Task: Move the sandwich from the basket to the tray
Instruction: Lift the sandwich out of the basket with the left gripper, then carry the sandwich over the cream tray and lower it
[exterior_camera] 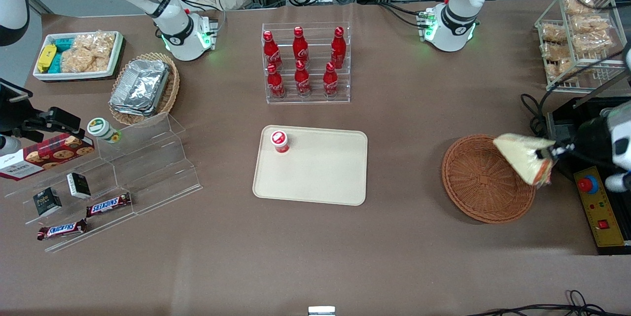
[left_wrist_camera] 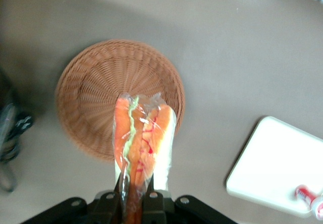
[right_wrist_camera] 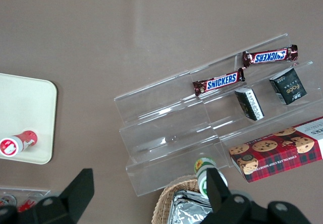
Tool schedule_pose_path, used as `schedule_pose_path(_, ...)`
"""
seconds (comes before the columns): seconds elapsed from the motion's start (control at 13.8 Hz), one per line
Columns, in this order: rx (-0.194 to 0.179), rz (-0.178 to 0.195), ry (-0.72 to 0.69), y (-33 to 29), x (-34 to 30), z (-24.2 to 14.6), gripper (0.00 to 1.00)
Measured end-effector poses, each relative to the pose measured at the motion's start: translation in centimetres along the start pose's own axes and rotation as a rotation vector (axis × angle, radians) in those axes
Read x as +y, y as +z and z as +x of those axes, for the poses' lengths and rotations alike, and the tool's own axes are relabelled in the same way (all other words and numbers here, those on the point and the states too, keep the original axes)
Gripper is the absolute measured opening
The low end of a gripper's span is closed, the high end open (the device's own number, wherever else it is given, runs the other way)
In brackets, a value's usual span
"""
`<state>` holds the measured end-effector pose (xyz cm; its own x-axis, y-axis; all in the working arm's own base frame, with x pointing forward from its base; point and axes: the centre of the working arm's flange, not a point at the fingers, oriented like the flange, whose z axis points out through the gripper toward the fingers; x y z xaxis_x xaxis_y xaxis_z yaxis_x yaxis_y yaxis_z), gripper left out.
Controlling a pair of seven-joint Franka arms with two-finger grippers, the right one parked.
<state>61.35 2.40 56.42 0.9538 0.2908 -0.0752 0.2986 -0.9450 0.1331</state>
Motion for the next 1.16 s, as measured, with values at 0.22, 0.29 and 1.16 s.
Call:
schedule_pose_path(0.22, -0.014, 0.076, 0.053, -6.2, 5.2, -5.9, 0.15)
schedule_pose_path(0.29, -0.015, 0.099, 0.062, -7.1, 8.1, -8.0, 0.15)
schedule_pose_path(1.16, -0.046, 0.109, 0.024, 18.6, 36.4, -15.2, 0.15)
